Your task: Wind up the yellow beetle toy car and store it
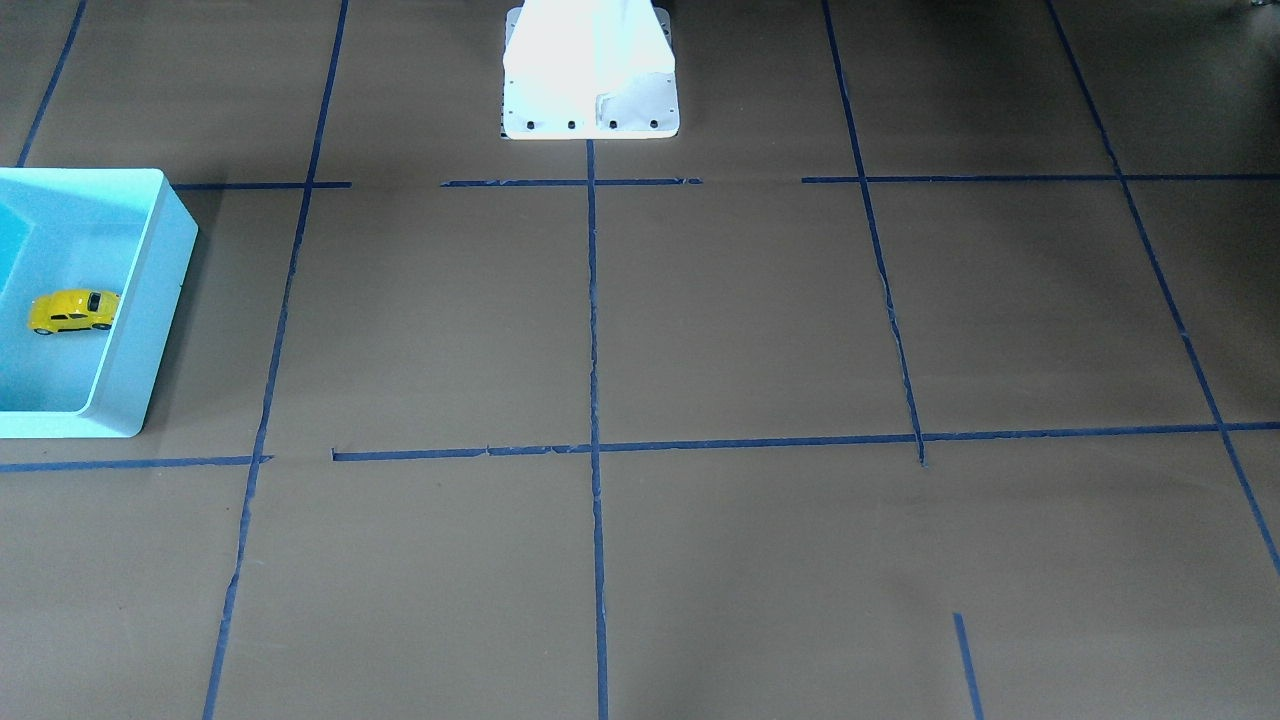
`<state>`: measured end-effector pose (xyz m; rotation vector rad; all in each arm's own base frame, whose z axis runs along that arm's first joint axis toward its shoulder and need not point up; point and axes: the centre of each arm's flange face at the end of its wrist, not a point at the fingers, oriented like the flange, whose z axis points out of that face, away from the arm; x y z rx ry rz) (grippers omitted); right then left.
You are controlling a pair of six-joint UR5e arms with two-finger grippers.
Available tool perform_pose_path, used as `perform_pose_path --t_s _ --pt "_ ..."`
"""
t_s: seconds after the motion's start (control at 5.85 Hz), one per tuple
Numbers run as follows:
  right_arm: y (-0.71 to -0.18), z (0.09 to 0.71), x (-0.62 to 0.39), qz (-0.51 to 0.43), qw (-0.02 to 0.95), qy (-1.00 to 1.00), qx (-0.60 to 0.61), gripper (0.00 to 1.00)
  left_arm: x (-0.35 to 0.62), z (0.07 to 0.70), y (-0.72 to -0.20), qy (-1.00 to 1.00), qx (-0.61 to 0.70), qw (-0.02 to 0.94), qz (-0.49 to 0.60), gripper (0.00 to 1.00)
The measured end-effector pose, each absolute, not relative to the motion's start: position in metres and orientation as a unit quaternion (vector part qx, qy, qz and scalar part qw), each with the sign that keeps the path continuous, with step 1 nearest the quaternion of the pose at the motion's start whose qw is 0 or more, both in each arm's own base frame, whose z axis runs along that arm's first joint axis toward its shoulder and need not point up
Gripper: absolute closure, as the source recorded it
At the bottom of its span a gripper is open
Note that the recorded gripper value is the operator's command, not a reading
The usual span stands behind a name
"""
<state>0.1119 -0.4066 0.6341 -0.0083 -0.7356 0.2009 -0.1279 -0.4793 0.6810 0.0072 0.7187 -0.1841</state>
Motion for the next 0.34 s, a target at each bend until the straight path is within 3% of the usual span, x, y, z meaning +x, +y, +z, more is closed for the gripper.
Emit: perform_pose_path --t_s 0.34 --pt "-0.4073 0.6337 0.1118 0.097 0.928 -0.360 -0.003 0.00 -0.1280 0.6804 -0.4799 0.351 0.004 0.932 -0.090 0.00"
